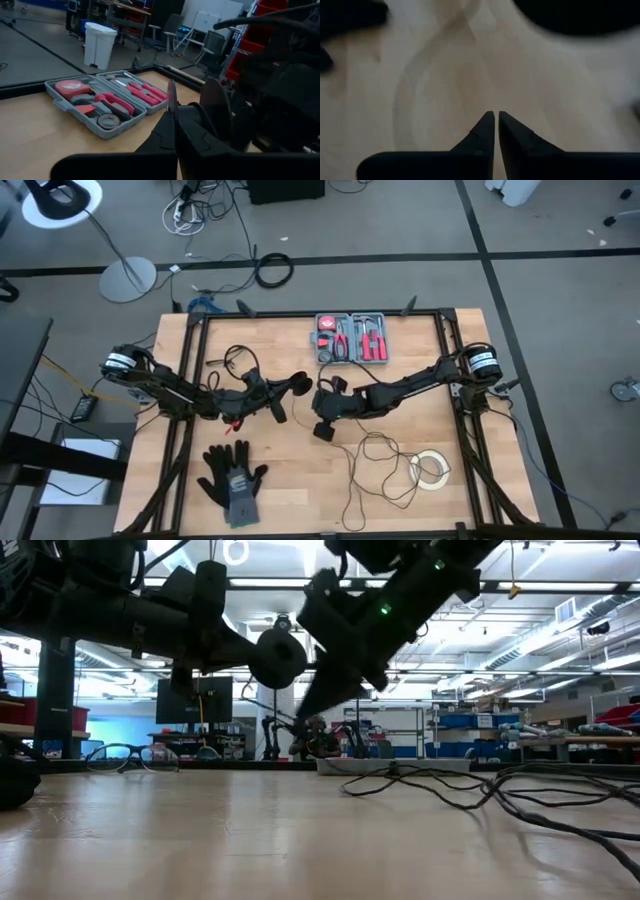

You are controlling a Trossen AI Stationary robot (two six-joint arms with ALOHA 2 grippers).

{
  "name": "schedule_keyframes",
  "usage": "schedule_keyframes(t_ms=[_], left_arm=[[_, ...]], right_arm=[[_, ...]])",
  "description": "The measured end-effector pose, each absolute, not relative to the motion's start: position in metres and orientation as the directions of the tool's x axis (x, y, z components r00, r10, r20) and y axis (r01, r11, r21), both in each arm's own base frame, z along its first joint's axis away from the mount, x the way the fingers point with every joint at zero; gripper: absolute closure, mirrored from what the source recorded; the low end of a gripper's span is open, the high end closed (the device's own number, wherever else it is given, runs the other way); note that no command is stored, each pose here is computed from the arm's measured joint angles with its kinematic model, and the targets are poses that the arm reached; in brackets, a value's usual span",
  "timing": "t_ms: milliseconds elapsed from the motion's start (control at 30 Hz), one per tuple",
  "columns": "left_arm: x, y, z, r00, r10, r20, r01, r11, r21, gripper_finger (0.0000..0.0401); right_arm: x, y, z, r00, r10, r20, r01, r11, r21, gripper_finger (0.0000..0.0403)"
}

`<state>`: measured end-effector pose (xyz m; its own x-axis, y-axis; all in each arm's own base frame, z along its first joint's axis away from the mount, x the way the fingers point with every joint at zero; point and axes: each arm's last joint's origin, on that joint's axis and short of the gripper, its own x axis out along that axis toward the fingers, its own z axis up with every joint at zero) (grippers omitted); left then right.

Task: Coil cords
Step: Coil the black wire onto the black spool

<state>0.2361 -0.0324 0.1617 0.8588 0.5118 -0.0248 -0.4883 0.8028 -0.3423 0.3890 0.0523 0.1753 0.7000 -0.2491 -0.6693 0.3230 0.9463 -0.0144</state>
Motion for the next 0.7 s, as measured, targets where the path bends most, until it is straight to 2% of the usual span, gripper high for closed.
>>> schedule_keyframes(t_ms=[133, 300, 500, 700], left_arm=[[0.236, -0.032, 0.161, 0.859, 0.511, -0.027, -0.489, 0.803, -0.340, 0.0401], [0.234, -0.032, 0.159, 0.860, 0.510, -0.034, -0.491, 0.805, -0.333, 0.0401], [0.233, -0.033, 0.159, 0.862, 0.507, -0.034, -0.488, 0.807, -0.333, 0.0401], [0.233, -0.033, 0.158, 0.862, 0.506, -0.036, -0.488, 0.808, -0.329, 0.0401]], right_arm=[[0.378, 0.052, 0.166, 0.597, -0.266, -0.757, 0.354, 0.934, -0.050, 0.0373], [0.368, 0.063, 0.162, 0.528, -0.268, -0.806, 0.329, 0.939, -0.097, 0.0372], [0.353, 0.073, 0.154, 0.500, -0.406, -0.765, 0.413, 0.888, -0.201, 0.0374], [0.320, 0.077, 0.152, 0.539, -0.491, -0.684, 0.520, 0.833, -0.188, 0.0370]])
